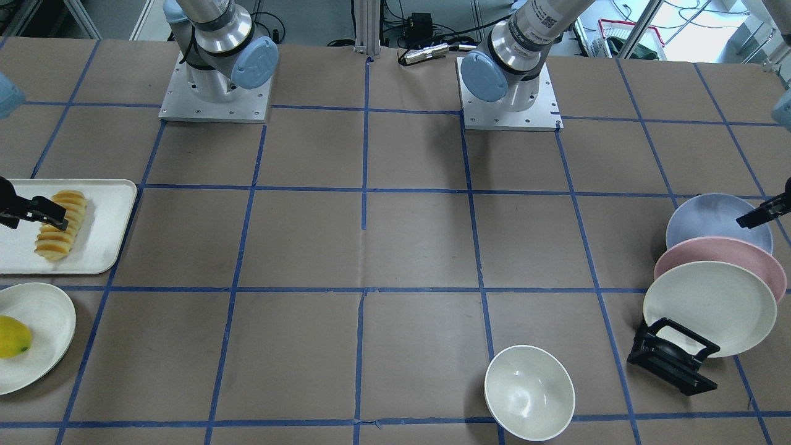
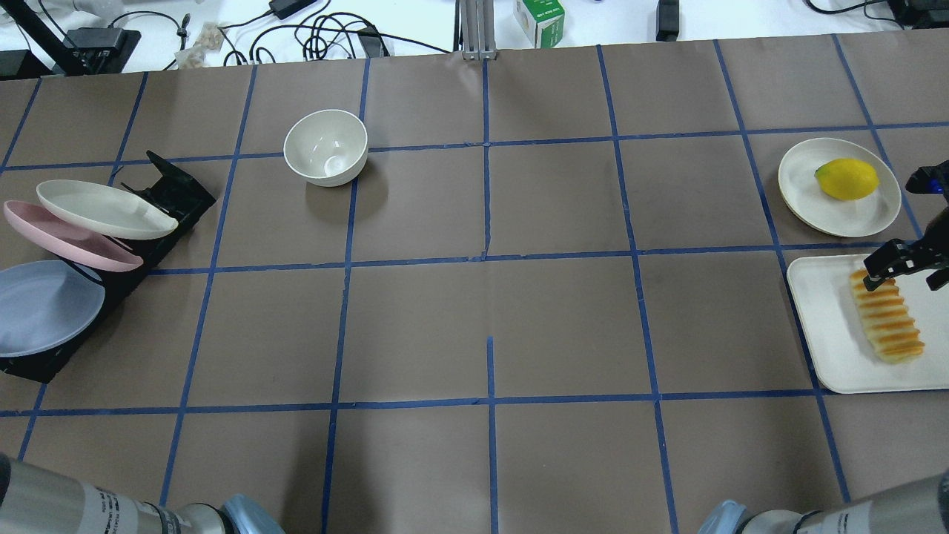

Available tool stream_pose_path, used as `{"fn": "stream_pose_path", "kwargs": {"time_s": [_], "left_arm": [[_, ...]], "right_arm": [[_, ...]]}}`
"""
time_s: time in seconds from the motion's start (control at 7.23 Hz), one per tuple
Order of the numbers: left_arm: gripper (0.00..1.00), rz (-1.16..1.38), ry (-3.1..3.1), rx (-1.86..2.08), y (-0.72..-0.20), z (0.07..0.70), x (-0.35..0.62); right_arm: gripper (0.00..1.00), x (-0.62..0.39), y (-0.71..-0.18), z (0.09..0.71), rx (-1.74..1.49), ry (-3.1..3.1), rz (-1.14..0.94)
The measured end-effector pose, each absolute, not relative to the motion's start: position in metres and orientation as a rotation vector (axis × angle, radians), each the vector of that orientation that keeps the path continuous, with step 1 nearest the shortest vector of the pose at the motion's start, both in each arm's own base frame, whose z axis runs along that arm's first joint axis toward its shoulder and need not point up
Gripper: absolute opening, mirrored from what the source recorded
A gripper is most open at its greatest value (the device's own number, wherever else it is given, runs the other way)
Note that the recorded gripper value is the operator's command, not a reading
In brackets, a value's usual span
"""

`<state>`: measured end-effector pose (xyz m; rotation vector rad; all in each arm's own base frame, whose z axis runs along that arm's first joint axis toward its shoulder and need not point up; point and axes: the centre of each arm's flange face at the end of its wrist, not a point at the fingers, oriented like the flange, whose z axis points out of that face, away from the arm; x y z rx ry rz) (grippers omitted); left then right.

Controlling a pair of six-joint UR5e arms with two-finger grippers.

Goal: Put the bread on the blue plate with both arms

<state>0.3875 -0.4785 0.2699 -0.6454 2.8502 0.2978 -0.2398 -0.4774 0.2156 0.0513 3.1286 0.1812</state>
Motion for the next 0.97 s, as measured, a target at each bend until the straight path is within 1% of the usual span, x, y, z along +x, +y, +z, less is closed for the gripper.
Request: {"fn": "stream_pose_path", "kwargs": {"time_s": [0.14,0.28,0.41,0.55,0.69,0.83,0.97], "left_arm": [[0.47,0.314,2.846,-0.643,-0.479,0.264,0.390],[0.31,0.321,2.845,-0.642,-0.480,0.261,0.392],[0.30,0.324,2.847,-0.642,-0.481,0.259,0.392],[0.19,0.325,2.850,-0.642,-0.481,0.258,0.393],[0.10,0.325,2.854,-0.642,-0.481,0.256,0.393],[0.00,0.323,2.856,-0.641,-0.482,0.256,0.393],[0.00,0.321,2.859,-0.642,-0.482,0.256,0.393]], "right_arm": [[1.00,-0.242,-0.479,0.201,0.053,3.120,0.198],[1.00,-0.243,-0.480,0.193,0.053,3.113,0.213],[0.84,-0.243,-0.480,0.189,0.054,3.107,0.226],[0.49,-0.243,-0.479,0.184,0.059,3.101,0.239],[0.22,-0.243,-0.479,0.182,0.068,3.093,0.252],[0.07,-0.242,-0.478,0.180,0.073,3.081,0.271],[0.00,-0.241,-0.476,0.180,0.074,3.069,0.291]]}}
